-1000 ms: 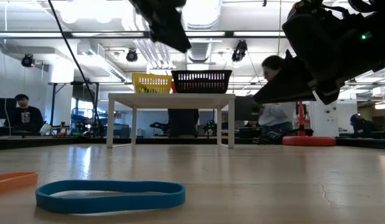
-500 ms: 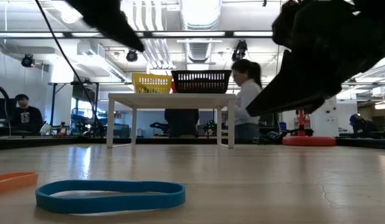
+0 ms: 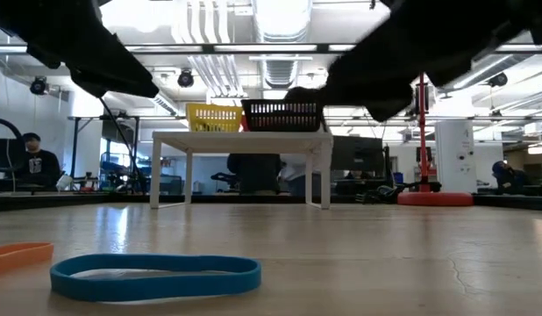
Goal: Pick & Place Office Desk Supplies
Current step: Put the blue rubber band into the black bin on the shelf, then put the red rubber band into the black bin on the shelf
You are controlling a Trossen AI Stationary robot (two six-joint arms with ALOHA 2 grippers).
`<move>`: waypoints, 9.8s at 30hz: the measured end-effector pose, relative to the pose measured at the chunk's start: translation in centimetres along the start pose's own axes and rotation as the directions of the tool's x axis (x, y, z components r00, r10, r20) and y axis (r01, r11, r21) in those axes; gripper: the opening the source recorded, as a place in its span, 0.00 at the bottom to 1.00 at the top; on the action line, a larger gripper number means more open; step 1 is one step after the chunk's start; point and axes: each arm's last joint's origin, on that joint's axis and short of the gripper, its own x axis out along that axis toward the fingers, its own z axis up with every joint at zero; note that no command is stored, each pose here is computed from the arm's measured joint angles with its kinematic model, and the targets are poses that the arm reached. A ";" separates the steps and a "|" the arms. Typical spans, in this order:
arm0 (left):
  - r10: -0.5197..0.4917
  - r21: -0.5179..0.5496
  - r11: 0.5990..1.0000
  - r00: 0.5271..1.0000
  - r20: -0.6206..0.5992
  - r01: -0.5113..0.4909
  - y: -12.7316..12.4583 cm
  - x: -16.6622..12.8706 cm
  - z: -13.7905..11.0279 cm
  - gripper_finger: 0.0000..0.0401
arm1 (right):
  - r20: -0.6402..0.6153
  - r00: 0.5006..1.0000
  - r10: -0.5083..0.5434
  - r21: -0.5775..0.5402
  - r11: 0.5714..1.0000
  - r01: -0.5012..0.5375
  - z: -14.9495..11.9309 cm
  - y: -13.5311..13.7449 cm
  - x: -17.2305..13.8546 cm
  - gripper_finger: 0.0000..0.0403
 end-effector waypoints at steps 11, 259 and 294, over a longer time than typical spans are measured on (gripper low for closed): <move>-0.074 -0.087 0.993 0.997 0.014 0.075 -1.4 -1.0 -0.5 0.38 | -0.032 0.996 0.082 -0.161 0.983 -0.086 -0.3 5.6 6.5 0.58; -0.356 0.345 0.834 0.898 -0.259 0.431 -2.9 -0.5 -2.7 0.01 | 0.216 0.946 -0.242 -0.026 0.967 0.254 4.2 4.7 9.1 0.20; -0.276 0.384 0.868 0.949 -0.152 0.314 -1.1 1.6 0.2 0.01 | 0.106 0.982 -0.155 -0.058 0.985 0.162 4.9 -0.2 10.8 0.41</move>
